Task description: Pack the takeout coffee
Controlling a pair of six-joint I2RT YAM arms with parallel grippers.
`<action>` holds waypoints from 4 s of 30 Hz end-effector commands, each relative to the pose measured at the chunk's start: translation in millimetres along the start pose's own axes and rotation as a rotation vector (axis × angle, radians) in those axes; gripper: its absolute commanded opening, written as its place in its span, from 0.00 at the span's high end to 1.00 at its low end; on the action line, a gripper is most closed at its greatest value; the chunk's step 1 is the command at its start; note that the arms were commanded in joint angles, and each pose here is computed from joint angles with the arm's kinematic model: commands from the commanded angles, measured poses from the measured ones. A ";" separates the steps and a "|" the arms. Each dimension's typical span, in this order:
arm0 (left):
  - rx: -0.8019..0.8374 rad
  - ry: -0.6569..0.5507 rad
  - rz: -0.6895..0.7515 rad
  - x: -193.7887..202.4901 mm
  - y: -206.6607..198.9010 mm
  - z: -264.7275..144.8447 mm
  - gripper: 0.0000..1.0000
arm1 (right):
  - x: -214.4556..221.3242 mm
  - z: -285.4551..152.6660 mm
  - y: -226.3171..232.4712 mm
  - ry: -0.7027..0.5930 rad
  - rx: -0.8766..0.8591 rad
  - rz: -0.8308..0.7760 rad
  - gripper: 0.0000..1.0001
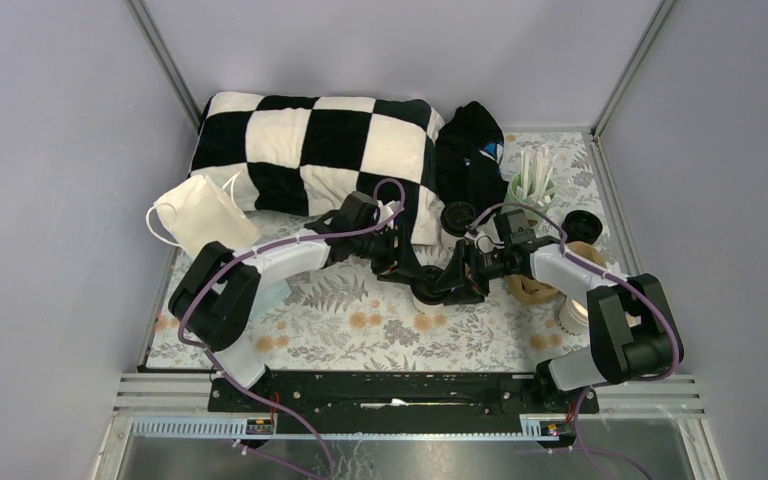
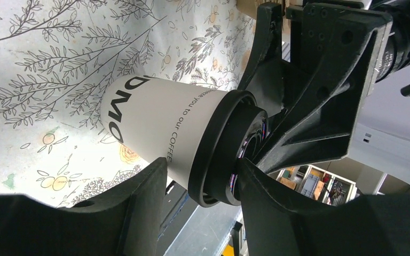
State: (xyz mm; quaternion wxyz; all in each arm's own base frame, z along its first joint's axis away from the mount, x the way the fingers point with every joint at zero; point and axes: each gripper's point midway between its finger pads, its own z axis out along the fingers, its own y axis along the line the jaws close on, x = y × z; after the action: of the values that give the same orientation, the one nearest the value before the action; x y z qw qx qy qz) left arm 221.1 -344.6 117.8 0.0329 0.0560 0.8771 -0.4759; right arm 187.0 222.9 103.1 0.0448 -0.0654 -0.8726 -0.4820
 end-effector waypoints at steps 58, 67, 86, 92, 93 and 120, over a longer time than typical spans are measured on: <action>-0.146 -0.087 -0.076 34.9 45.5 -7.7 0.47 | 8.6 10.4 19.8 -0.199 -0.007 0.271 0.33; -0.145 -0.085 -0.082 38.4 46.3 -4.5 0.48 | -5.9 14.7 12.1 -0.279 0.012 0.359 0.45; -0.245 -0.047 -0.118 63.8 95.6 2.5 0.51 | 14.5 30.7 -40.9 -0.166 0.082 0.173 0.39; -0.340 -0.026 -0.203 84.1 139.8 -3.6 0.53 | 11.0 24.8 -89.3 -0.135 0.252 0.186 0.35; -0.359 -0.020 -0.211 87.5 145.6 -4.7 0.53 | 9.8 23.1 -93.5 -0.137 0.266 0.198 0.36; -0.764 0.132 -0.227 151.6 240.5 -27.7 0.56 | 33.0 24.2 -164.6 -0.173 0.672 0.249 0.41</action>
State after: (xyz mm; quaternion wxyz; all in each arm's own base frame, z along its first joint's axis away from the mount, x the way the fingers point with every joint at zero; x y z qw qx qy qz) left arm 207.5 -327.6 91.3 0.0938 0.0038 0.8520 -0.5150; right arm 174.6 241.6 80.5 0.0904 -0.1495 -0.8591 -0.4811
